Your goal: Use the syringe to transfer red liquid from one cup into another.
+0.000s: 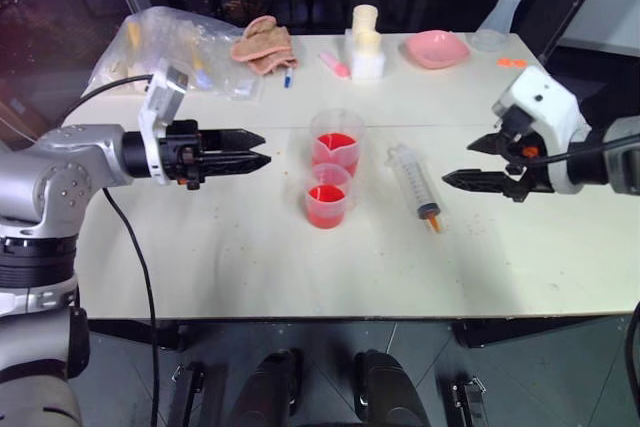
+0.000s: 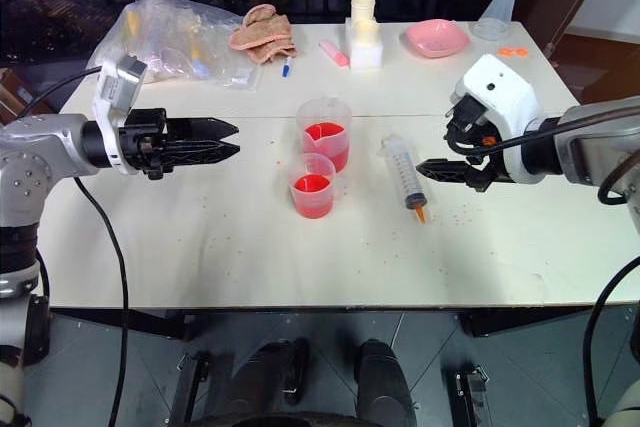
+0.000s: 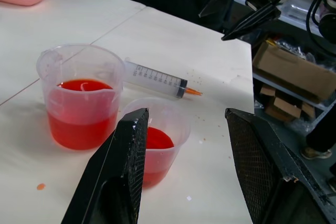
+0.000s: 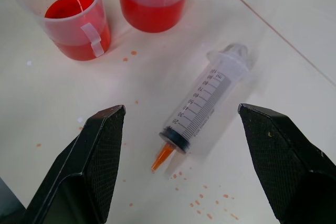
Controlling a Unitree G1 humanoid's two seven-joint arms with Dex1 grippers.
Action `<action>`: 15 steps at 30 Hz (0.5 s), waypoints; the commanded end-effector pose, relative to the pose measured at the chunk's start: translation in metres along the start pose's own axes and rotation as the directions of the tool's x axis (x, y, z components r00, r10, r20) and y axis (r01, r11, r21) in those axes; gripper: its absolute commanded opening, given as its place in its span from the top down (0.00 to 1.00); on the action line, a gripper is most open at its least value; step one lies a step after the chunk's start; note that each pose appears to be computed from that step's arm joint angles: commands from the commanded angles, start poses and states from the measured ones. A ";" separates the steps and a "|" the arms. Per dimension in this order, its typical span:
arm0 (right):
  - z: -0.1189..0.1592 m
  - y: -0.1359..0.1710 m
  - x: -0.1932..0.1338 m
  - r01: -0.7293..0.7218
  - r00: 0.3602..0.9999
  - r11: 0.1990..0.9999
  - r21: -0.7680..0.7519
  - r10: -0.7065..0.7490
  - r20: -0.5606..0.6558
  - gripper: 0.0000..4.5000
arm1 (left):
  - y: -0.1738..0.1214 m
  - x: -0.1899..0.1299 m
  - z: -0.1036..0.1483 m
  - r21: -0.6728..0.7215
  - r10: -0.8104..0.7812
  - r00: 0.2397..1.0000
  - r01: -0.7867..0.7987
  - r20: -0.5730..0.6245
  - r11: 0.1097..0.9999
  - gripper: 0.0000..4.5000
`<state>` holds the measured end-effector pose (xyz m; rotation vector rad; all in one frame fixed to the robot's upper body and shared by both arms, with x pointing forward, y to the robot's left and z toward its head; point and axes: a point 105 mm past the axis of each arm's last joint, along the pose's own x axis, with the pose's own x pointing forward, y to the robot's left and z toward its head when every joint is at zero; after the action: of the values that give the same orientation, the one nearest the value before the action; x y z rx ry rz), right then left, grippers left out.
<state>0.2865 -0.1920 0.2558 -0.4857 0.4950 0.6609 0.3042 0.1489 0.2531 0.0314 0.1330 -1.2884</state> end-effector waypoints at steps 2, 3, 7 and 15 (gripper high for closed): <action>0.007 0.001 -0.005 0.012 1.000 1.000 -0.024 -0.011 0.025 0.20 | -0.002 -0.003 0.010 0.048 0.012 1.000 -0.012 -0.005 0.999 0.46; 0.007 0.001 -0.004 0.011 1.000 1.000 -0.021 -0.010 0.023 0.20 | -0.002 -0.003 0.012 0.035 0.011 1.000 -0.012 0.013 0.999 0.46; 0.007 0.002 -0.004 0.006 1.000 1.000 -0.019 -0.005 0.022 0.20 | -0.003 -0.003 0.012 0.039 0.014 1.000 -0.014 0.009 0.999 0.46; 0.003 0.004 -0.001 -0.014 1.000 1.000 -0.009 0.014 -0.018 0.20 | -0.004 -0.003 0.012 0.044 0.023 1.000 -0.023 0.006 0.999 0.46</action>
<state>0.2852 -0.1891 0.2472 -0.4764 0.5431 0.6774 0.3051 0.1480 0.2513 0.0272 0.1533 -1.2701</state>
